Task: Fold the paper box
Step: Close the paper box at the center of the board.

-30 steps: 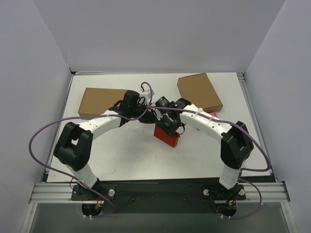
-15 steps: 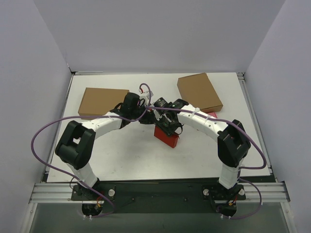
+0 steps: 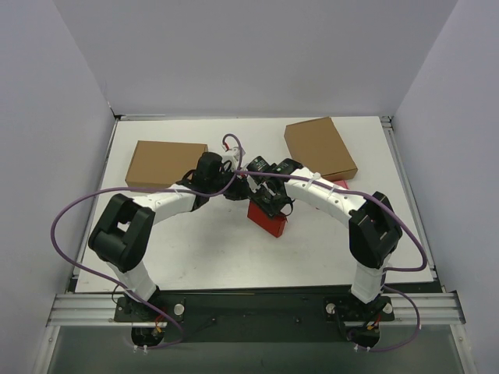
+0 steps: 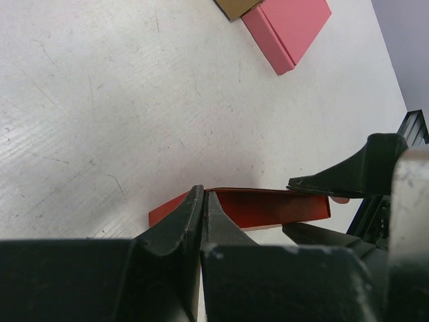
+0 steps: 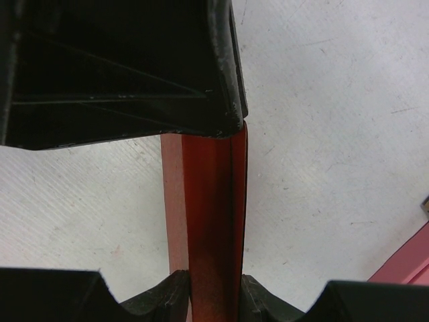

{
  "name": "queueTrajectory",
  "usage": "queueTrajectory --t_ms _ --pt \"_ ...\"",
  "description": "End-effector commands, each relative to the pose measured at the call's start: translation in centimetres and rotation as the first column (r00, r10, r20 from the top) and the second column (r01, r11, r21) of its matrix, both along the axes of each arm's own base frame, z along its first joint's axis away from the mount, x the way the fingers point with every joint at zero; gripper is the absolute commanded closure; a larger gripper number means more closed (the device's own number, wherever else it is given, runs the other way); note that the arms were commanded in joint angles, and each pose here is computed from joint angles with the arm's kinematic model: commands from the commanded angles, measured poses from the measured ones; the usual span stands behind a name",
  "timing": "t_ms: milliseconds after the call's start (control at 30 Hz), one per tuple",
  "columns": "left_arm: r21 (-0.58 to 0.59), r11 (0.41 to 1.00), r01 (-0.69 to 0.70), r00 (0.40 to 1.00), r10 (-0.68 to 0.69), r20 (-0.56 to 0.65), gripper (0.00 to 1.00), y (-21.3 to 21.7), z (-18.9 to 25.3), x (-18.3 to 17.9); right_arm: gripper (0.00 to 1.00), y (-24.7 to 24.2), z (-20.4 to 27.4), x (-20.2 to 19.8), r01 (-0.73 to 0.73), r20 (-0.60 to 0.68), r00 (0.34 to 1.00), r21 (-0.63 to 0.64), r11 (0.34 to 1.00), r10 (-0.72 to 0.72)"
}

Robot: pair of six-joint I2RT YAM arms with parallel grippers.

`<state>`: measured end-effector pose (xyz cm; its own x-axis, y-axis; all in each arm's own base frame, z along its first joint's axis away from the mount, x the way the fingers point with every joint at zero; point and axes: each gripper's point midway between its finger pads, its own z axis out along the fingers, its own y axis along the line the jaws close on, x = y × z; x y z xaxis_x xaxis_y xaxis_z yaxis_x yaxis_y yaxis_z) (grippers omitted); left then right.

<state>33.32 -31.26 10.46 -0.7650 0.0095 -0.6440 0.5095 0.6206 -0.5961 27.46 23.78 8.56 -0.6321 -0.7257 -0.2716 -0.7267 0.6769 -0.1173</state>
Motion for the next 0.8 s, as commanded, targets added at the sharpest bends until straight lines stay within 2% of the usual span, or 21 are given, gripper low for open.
queueTrajectory --t_ms 0,400,767 --pt "0.044 0.995 0.093 0.994 -0.09 -0.066 1.0 -0.1 -3.0 -3.2 0.85 0.6 1.1 2.7 0.037 0.116 0.992 0.035 0.999 -0.041" --pt "0.083 0.983 0.161 0.987 -0.162 0.012 1.0 0.4 -4.0 -3.6 0.85 0.4 1.3 2.4 0.033 0.123 0.992 0.053 0.998 -0.04" --pt "0.098 0.98 0.175 0.984 -0.178 0.025 1.0 1.4 -5.7 -5.0 0.85 0.3 1.4 2.5 0.039 0.131 0.99 0.051 0.998 -0.046"
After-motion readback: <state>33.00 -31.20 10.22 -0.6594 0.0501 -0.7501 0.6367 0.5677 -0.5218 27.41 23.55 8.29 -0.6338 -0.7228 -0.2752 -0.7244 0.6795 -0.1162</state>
